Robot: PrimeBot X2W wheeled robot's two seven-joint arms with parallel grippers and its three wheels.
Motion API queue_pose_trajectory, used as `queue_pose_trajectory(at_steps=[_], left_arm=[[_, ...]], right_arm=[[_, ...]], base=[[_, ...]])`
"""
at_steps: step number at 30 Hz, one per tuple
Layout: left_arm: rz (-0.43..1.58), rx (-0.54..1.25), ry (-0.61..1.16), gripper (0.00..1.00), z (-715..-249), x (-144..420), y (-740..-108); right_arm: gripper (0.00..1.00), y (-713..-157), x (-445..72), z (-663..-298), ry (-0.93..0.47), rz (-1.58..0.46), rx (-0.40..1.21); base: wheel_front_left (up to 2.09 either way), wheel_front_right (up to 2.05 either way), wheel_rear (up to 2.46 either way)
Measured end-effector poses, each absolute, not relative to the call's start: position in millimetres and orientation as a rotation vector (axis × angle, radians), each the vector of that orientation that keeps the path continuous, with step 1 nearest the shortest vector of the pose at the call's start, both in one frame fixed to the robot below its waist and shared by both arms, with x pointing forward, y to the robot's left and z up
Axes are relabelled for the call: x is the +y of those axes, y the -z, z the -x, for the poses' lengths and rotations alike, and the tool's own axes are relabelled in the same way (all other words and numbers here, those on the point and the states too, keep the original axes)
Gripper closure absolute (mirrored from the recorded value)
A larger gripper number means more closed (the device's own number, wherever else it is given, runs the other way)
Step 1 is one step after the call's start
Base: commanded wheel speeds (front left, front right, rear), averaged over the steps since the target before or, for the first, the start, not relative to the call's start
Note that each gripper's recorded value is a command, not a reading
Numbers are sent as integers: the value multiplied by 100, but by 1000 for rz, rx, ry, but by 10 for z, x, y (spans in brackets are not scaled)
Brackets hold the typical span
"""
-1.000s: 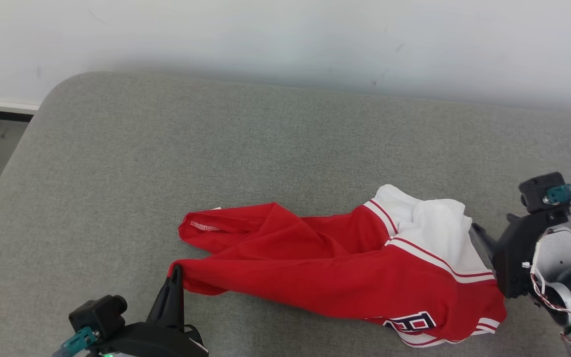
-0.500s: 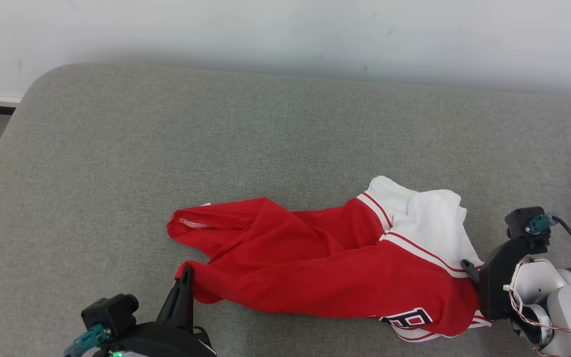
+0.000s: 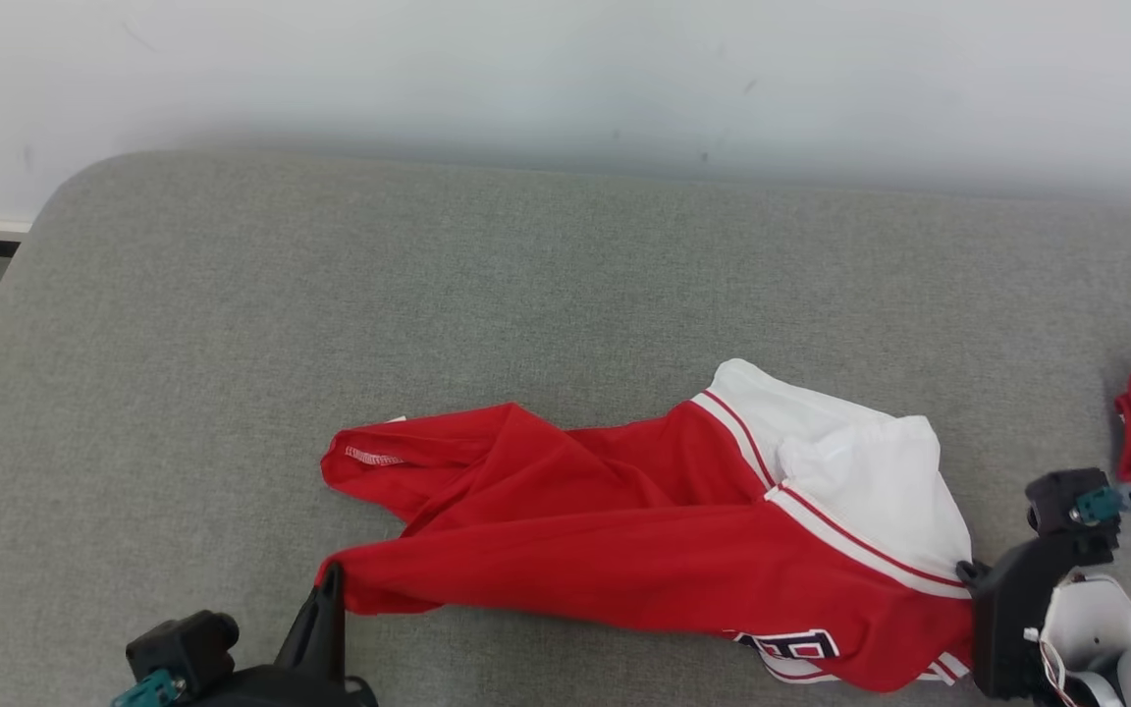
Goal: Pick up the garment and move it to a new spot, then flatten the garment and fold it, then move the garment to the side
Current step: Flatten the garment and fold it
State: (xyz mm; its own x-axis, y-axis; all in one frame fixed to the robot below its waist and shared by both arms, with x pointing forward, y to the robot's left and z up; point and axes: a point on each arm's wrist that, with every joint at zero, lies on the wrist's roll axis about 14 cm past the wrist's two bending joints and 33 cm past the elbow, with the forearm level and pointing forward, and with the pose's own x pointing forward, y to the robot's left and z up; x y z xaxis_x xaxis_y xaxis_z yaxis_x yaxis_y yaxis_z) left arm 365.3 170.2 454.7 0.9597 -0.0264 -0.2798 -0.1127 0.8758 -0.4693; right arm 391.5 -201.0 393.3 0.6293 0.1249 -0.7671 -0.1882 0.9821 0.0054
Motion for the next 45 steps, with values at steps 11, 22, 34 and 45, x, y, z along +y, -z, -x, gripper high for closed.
queue_pose_trajectory(at_steps=[11, 22, 34, 45], left_arm=[[513, 364, -31, 100, -3516, 1680, -4425], [516, 409, -9, 100, -3555, 1614, -4315], [524, 441, -31, 100, -3515, 1696, -4193], [524, 429, -6, 100, -3520, 1649, -4265]], right_arm=[[0, -4282, -2138, -3875, -107, 7, 741], [0, -4364, -2130, -4445, -84, 34, 746], [55, -3918, -1889, -4625, -130, 49, 921], [100, -4125, -1893, -4686, -135, 25, 781]], base=[[0, 0, 0], [0, 0, 0], [0, 0, 0], [0, 0, 0]])
